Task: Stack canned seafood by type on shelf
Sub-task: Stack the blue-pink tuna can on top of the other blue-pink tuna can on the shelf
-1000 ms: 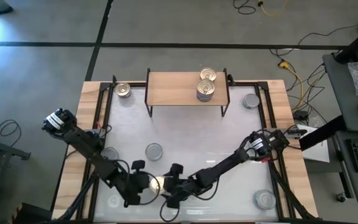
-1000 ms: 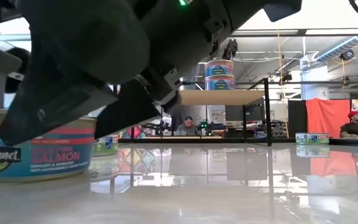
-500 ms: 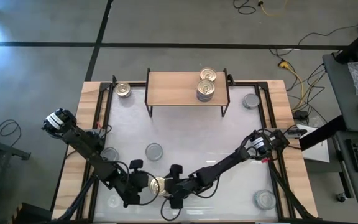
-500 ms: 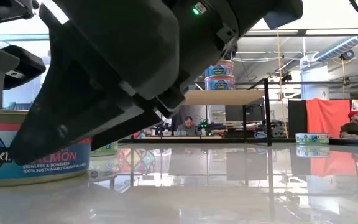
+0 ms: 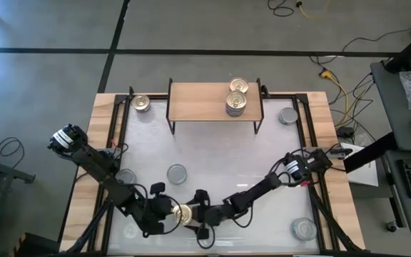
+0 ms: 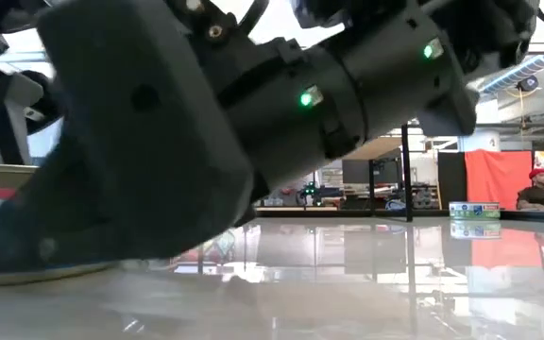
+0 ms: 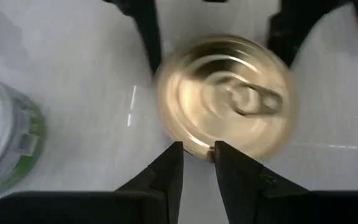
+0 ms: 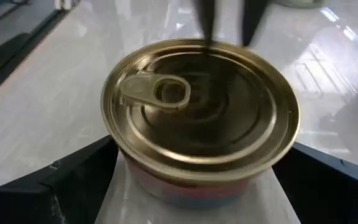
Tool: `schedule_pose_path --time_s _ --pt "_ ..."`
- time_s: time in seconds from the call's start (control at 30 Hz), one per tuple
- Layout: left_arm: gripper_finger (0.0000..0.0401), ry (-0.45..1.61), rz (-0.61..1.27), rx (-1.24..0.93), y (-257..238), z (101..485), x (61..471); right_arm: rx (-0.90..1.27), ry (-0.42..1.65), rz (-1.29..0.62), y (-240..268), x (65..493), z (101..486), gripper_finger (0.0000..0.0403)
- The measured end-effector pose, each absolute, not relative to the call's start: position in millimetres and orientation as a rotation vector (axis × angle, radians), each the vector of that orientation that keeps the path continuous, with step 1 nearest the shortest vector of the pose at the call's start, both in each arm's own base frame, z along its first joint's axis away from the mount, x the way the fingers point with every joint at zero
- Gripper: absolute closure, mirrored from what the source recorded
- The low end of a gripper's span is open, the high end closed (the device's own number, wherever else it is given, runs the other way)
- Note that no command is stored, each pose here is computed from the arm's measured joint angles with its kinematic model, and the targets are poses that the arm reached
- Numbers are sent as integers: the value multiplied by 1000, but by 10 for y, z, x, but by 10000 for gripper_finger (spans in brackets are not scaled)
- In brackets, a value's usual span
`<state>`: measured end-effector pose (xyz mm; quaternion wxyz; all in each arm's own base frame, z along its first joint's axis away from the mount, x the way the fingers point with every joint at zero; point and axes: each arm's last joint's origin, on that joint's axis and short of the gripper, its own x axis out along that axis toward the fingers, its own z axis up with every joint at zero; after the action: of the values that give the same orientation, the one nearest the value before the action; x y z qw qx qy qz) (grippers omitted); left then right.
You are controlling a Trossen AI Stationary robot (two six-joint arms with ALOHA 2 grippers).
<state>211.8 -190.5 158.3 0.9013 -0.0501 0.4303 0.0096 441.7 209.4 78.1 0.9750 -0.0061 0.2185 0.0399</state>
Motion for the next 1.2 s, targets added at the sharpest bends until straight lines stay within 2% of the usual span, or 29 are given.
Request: schedule_pose_path --time_s 0.63,0.97,1.2 --pt "324 879 38 -103 -1836 1578 2189 13 417 81 1914 4536 766 3" --pt "324 856 -49 -32 -1931 2082 2190 8 439 79 1881 4542 752 3" --pt "324 923 -12 5 -1918 1841 2177 7 438 77 1871 4545 753 3"
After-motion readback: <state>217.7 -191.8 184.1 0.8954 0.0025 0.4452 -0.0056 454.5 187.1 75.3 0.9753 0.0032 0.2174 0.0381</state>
